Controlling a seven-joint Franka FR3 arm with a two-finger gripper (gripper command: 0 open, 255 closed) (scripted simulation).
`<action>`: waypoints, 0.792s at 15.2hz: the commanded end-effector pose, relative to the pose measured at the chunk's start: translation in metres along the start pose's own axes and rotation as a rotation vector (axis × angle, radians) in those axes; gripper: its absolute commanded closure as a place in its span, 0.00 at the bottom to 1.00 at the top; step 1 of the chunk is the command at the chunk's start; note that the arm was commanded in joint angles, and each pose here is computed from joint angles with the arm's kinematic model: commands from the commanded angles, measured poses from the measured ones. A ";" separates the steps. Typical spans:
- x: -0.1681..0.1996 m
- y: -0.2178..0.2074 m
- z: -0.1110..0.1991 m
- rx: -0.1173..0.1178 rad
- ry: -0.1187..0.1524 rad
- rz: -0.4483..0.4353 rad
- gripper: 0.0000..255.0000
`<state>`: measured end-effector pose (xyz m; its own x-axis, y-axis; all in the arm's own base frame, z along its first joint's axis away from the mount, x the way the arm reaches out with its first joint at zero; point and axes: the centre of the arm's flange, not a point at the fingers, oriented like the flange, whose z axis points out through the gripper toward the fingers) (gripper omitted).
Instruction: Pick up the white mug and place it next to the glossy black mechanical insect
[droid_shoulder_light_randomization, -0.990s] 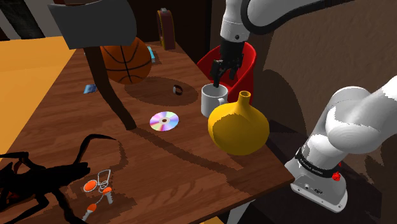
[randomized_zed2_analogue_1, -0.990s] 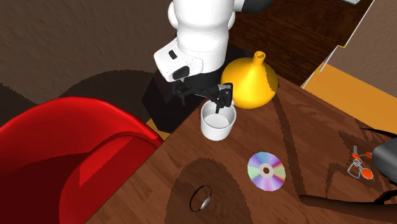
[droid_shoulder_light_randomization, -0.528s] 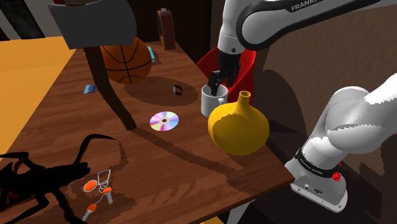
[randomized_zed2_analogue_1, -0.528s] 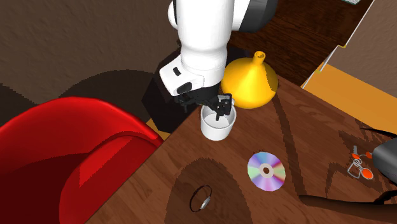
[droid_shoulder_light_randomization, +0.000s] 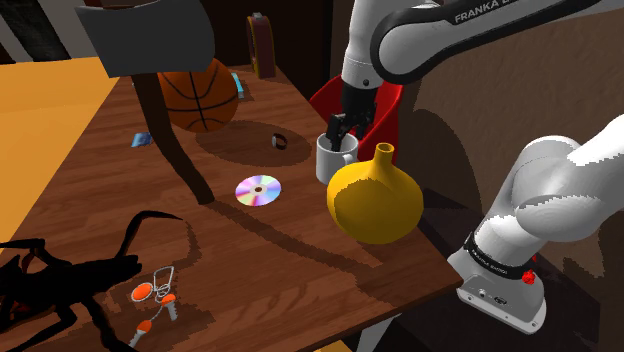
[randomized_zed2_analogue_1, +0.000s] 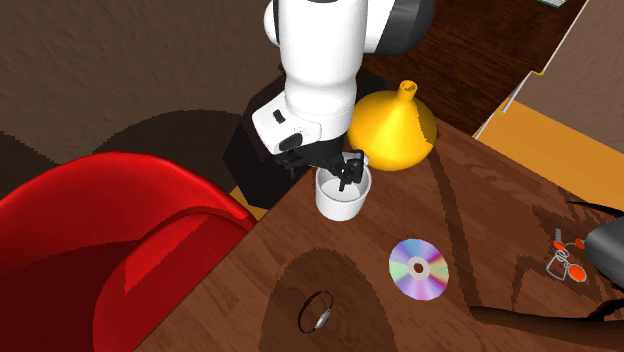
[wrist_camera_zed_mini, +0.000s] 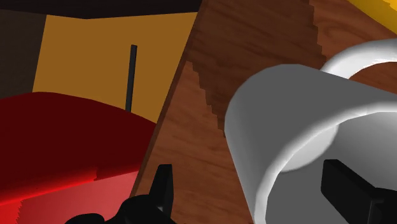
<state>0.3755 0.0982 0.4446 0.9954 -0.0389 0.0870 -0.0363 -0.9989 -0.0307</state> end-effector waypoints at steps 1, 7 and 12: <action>0.000 0.000 0.000 0.000 0.000 0.000 1.00; 0.000 0.000 0.000 0.000 0.000 0.000 1.00; 0.001 0.000 -0.011 0.000 0.000 0.000 1.00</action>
<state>0.3747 0.0980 0.4510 0.9955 -0.0388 0.0868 -0.0363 -0.9989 -0.0306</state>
